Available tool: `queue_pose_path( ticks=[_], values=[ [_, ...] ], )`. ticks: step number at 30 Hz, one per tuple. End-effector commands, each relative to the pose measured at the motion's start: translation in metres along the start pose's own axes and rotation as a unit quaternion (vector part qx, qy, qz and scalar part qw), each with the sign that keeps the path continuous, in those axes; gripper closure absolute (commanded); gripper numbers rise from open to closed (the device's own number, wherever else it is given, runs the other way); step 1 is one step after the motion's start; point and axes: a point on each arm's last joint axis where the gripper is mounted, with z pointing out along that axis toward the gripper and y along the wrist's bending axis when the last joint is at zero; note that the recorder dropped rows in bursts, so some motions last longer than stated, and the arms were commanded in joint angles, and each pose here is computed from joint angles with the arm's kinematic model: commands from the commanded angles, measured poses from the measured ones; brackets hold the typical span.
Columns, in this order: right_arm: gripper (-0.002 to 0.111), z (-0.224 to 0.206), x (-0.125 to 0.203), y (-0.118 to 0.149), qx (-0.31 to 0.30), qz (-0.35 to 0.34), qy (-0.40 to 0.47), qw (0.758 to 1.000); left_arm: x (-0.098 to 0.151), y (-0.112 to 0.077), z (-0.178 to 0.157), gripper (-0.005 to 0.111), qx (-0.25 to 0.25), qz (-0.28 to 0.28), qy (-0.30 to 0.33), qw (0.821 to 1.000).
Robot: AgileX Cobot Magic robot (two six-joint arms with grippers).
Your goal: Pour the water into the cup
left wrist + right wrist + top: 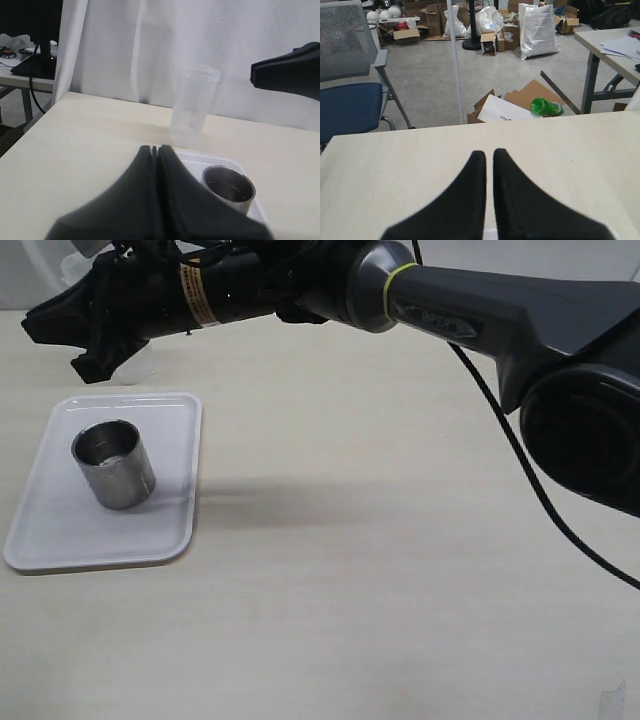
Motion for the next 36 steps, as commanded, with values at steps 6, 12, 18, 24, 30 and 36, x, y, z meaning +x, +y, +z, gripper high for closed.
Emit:
queue_pose_path(
  ticks=[6, 12, 18, 24, 30, 36],
  values=[
    [0.104, -0.018, -0.029, 0.001, 0.023, 0.008, 0.002, 1.0, 0.001, 0.0, 0.0, 0.107, 0.001, -0.005, 0.0, 1.0],
    [0.104, -0.032, -0.052, 0.004, 0.038, 0.013, -0.01, 0.999, 0.001, 0.0, 0.0, 0.107, 0.001, -0.005, 0.0, 1.0],
    [0.104, -0.044, -0.072, 0.009, 0.042, 0.004, -0.025, 0.999, 0.001, 0.0, 0.0, 0.107, 0.001, -0.006, 0.0, 1.0],
    [0.104, -0.063, -0.078, 0.008, 0.073, 0.019, -0.025, 0.997, 0.001, 0.0, 0.0, 0.107, 0.001, -0.006, 0.0, 1.0],
    [0.104, -0.092, -0.064, 0.015, 0.163, 0.003, 0.011, 0.986, 0.001, 0.0, 0.0, 0.107, 0.001, -0.006, 0.0, 1.0],
    [0.104, -0.129, -0.069, 0.036, 0.206, -0.005, 0.022, 0.978, 0.001, 0.0, 0.0, 0.107, 0.001, -0.006, 0.0, 1.0]
  ],
)
